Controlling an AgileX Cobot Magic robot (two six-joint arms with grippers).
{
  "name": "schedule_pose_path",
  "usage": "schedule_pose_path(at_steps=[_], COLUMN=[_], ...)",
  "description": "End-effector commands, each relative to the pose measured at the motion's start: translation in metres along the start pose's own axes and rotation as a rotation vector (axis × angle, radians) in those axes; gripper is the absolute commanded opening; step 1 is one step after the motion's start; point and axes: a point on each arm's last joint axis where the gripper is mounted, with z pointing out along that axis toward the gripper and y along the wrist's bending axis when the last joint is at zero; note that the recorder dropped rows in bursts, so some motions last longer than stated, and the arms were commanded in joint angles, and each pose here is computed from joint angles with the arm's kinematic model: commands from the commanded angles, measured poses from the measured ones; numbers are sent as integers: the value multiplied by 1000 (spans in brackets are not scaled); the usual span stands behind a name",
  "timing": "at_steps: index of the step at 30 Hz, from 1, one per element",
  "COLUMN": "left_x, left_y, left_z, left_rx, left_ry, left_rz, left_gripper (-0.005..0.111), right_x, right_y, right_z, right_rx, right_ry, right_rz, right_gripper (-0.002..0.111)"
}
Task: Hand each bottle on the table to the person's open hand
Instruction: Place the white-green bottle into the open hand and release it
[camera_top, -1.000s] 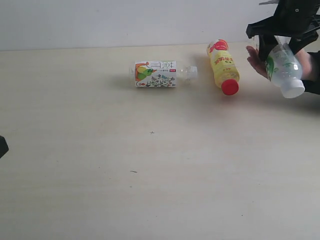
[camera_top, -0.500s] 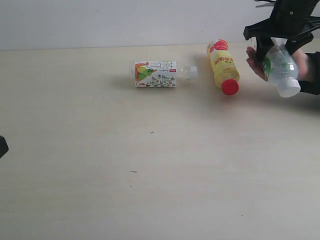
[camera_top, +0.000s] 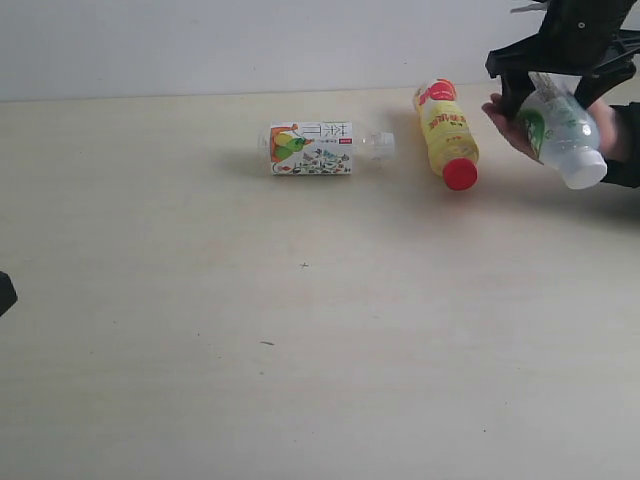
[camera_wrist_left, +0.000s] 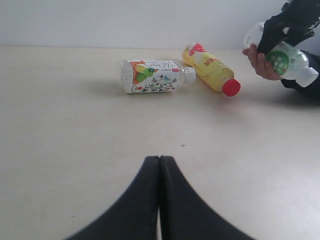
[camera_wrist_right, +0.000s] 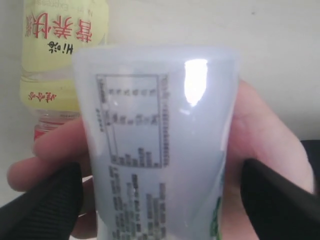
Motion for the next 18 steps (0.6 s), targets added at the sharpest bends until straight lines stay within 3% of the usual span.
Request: schedule_pose_path(at_steps=[1, 11, 18], left_x=[1, 1, 1], left_y=[1, 1, 1], left_z=[0, 0, 0], left_rx=[-4, -4, -4], left_ry=[-7, -7, -7], left_rz=[-9, -9, -9], left_gripper=[0, 0, 0], right_x=[-2, -8, -19], right_y=[-4, -4, -5], right_z=[-3, -6, -37], right_rx=[11, 14, 8], right_ry=[-25, -68, -110], right_rz=[2, 1, 3], right_gripper=[89, 91, 91])
